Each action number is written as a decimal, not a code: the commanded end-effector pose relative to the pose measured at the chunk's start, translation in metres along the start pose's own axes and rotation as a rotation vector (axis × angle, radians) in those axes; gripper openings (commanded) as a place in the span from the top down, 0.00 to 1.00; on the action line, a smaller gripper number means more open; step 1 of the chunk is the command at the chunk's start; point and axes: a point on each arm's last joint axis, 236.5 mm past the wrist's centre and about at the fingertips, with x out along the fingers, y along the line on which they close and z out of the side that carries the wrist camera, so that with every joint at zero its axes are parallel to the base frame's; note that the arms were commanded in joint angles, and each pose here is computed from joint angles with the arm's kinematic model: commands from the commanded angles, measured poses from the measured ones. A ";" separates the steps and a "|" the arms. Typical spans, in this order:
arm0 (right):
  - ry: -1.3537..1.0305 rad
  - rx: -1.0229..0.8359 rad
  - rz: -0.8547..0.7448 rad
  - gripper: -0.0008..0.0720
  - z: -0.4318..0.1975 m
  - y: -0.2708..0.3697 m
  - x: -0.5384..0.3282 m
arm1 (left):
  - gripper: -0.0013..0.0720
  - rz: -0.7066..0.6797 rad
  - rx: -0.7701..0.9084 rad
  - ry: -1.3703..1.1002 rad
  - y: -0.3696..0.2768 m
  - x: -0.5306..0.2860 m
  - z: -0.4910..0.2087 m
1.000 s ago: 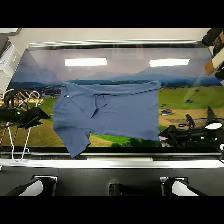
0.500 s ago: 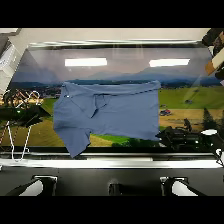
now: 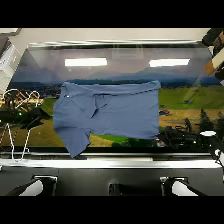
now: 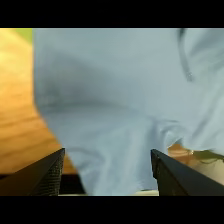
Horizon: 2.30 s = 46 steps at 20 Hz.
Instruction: Fold the clothes and pants, and hang the long-sleeved shirts on hangers.
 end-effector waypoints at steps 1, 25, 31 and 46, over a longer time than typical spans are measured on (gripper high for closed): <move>-0.010 -0.015 0.010 0.95 0.002 0.002 0.000 | 0.18 0.020 -0.106 0.021 0.030 0.016 -0.020; 0.033 -0.026 0.048 0.95 -0.008 0.011 0.000 | 0.18 -0.106 -0.152 -0.029 0.066 0.087 0.003; 0.030 -0.016 0.069 0.95 -0.007 0.016 -0.001 | 0.29 -0.109 -0.120 0.073 0.052 0.114 -0.017; -0.527 -0.785 0.094 0.95 0.085 0.293 -0.161 | 0.96 -0.275 0.289 -0.464 -0.119 -0.115 0.122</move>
